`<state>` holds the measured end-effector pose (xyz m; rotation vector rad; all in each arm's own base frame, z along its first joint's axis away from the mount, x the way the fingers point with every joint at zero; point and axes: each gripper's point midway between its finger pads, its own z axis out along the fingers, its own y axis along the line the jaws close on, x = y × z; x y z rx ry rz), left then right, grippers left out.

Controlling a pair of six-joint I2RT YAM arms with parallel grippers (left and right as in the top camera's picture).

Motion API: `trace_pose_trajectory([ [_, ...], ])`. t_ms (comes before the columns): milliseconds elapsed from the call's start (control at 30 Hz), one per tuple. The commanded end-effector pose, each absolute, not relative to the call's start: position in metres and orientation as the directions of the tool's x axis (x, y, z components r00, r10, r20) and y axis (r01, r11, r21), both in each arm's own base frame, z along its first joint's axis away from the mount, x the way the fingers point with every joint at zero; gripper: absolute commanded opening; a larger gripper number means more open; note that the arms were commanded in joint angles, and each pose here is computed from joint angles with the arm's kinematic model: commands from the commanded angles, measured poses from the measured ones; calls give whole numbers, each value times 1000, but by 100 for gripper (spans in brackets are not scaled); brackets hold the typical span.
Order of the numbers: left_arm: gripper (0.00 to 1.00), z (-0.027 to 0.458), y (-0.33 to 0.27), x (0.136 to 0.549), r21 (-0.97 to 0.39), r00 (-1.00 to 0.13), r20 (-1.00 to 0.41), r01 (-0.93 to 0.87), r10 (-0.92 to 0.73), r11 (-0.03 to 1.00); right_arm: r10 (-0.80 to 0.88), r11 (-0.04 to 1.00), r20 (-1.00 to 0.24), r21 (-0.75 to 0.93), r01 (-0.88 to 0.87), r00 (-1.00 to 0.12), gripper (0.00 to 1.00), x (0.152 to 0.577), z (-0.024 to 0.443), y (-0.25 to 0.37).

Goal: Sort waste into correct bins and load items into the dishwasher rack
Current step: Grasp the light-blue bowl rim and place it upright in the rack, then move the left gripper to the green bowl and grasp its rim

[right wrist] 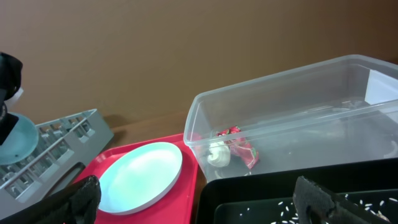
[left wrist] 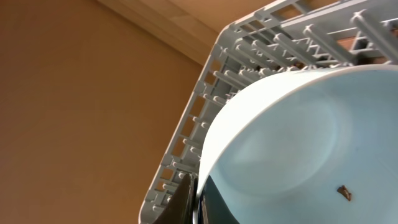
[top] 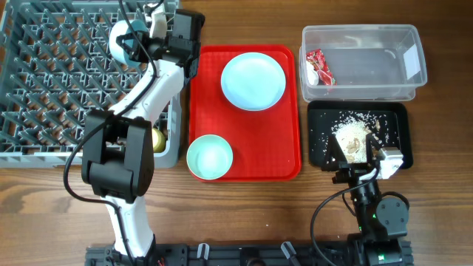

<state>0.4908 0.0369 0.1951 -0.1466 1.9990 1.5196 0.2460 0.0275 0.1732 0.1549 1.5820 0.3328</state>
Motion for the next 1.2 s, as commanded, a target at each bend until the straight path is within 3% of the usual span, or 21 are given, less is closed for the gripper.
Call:
trace_pose_trajectory([
  [0,4,196,37,488,846,-811,-519,-444,269,294,312,945,-950,312,-98,-22,100,246,177,25],
  [567,6,189,12,483,858,-812,-496,-406,307,314,311,945,-950,312,-98,-22,100,246,177,25],
  [733,12,187,5,480,865,-815,-483,-388,319,317,312,945,-950,312,-98,-22,100,246,177,25],
  [800,18,187,0,480,865,-811,-483,-385,329,321,312,945,-950,312,-98,-22,100,246,177,25],
  [1033,62,189,-34,479,863,-785,-487,-367,384,346,311,945,-950,312,-98,-22,100,246,177,25],
  [1167,73,201,-63,474,848,-746,-513,-364,425,385,311,945,-950,312,-98,-22,100,246,177,25],
])
